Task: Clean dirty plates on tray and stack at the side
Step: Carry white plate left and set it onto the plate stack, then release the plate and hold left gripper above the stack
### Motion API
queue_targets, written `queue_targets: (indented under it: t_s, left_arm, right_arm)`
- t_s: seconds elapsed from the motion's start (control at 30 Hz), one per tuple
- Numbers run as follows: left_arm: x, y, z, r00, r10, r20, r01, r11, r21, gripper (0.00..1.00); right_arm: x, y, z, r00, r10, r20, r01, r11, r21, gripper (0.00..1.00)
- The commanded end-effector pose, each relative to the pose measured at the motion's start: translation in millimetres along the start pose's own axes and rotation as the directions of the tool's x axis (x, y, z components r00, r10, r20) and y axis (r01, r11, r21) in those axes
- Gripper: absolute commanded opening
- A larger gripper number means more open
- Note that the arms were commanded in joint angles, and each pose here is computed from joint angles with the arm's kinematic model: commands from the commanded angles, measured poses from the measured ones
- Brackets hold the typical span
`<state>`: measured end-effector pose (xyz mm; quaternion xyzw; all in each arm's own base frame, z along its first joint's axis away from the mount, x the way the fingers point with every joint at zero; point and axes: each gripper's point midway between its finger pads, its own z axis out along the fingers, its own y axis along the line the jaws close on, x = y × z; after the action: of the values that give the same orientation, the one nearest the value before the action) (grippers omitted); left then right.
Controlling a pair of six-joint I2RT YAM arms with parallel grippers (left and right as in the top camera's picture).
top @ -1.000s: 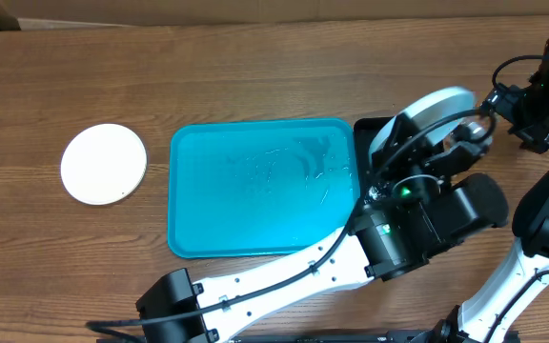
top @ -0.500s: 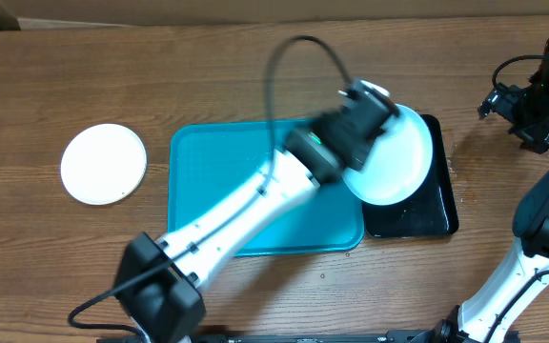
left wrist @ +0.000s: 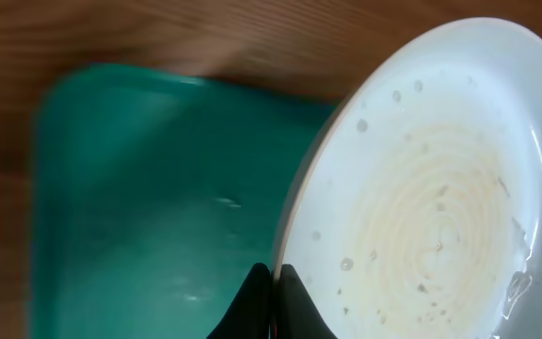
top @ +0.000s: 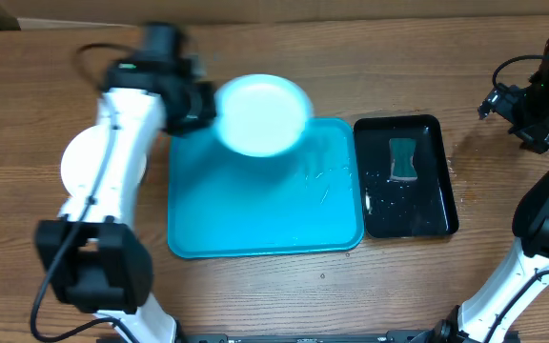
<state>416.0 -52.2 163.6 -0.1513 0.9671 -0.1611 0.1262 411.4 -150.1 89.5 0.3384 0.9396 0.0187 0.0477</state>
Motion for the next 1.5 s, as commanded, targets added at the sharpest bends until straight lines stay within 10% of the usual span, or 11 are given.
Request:
queue_targets:
  t_s: [0.0, 0.37, 0.97, 1.1, 1.47]
  left_arm:
    - [-21, 57, -19, 0.99, -0.131, 0.06, 0.136, 0.987, -0.087, 0.04]
    - [-19, 231, -74, 0.864, -0.449, 0.228, 0.503, 0.796, -0.337, 0.04]
    - [2, 298, -60, 0.786, -0.534, 0.312, 0.618, 0.669, -0.412, 0.06]
    - [-3, 294, -60, 0.809, -0.507, 0.297, 0.587, 0.706, -0.395, 0.69]
    - [-24, 204, -36, 0.938, -0.327, 0.117, 0.328, 0.944, 0.01, 0.93]
  right_arm:
    - [-7, 3, -17, 0.999, 0.003, 0.047, -0.002, 1.0, -0.017, 1.0]
    - [-7, 3, -17, 0.999, 0.003, 0.047, -0.002, 1.0, -0.017, 1.0]
    - [-7, 3, -17, 0.999, 0.003, 0.047, -0.002, 1.0, -0.017, 1.0]
    - [-7, 3, -17, 0.999, 0.003, 0.047, -0.002, 1.0, -0.017, 1.0]
    - [-7, 3, -17, 0.999, 0.003, 0.047, -0.002, 1.0, -0.017, 1.0]
